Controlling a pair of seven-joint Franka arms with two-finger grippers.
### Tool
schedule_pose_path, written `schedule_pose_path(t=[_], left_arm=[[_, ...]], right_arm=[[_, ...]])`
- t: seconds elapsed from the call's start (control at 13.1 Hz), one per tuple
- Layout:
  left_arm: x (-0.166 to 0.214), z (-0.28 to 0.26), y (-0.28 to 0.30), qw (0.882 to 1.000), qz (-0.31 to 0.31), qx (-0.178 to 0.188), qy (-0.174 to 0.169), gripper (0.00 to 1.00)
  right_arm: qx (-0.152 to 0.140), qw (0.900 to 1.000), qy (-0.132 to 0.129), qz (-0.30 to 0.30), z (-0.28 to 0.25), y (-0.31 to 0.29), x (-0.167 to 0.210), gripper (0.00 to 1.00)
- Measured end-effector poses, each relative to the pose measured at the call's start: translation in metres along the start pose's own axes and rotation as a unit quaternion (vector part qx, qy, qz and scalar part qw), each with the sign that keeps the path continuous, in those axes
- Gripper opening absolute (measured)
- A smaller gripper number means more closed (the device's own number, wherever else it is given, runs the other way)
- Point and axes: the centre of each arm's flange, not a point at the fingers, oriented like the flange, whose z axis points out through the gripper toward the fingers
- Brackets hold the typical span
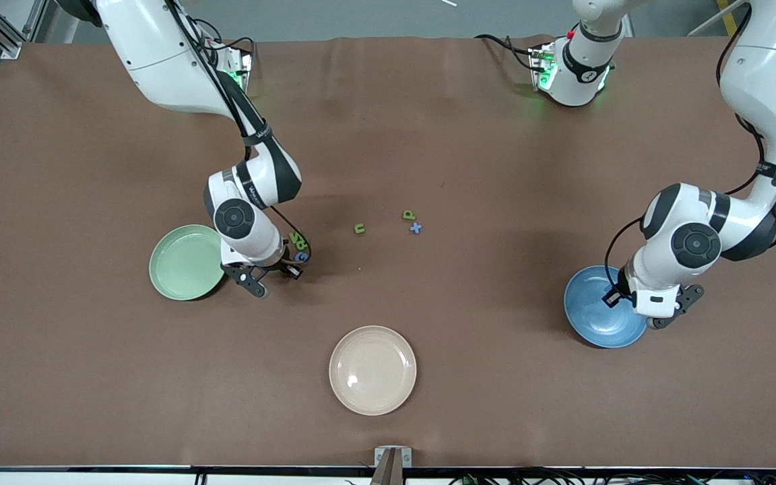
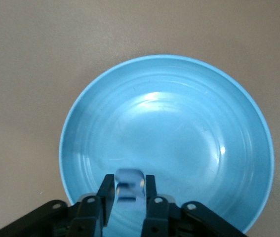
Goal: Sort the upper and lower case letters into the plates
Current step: 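Release the pink letter on the green plate while the left gripper returns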
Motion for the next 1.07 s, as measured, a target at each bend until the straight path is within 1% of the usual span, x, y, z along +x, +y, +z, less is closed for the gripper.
schedule_pose_path(t=[0.15, 0.31, 0.46, 0.61, 0.76, 0.84, 0.99, 1.07], left_arm=[[-0.015, -0.011, 0.018, 1.0, 0.011, -0.006, -0.003, 0.59], [-0.048, -0.033, 0.049, 1.0, 0.022, -0.005, -0.014, 0.82], [-0.086, -0.054, 0.08, 0.999, 0.034, -0.011, -0.02, 1.0], [-0.127, -0.065, 0.109, 0.999, 0.039, -0.018, -0.025, 1.0], [-0.18, -0.065, 0.14, 0.998, 0.039, -0.02, -0.038, 0.99], [-0.207, -0.062, 0.155, 0.998, 0.039, -0.022, -0.043, 0.95], [-0.257, -0.056, 0.181, 0.997, 0.041, -0.037, -0.054, 0.93], [-0.281, -0.053, 0.192, 0.997, 0.037, -0.043, -0.06, 0.88]], right_arm=[[-0.011, 0.999, -0.009, -0.039, -0.026, 0.03, 0.041, 0.35], [-0.012, 0.997, -0.021, -0.077, -0.067, 0.07, 0.083, 0.35], [-0.006, 0.994, -0.025, -0.11, -0.095, 0.11, 0.107, 0.35], [-0.004, 0.991, -0.029, -0.129, -0.088, 0.147, 0.115, 0.35], [-0.001, 0.989, -0.024, -0.143, -0.06, 0.176, 0.113, 0.35], [0.0, 0.989, -0.02, -0.146, -0.045, 0.187, 0.109, 0.35], [0.0, 0.988, -0.017, -0.151, -0.023, 0.199, 0.099, 0.35], [-0.002, 0.988, -0.02, -0.153, -0.017, 0.201, 0.095, 0.35]])
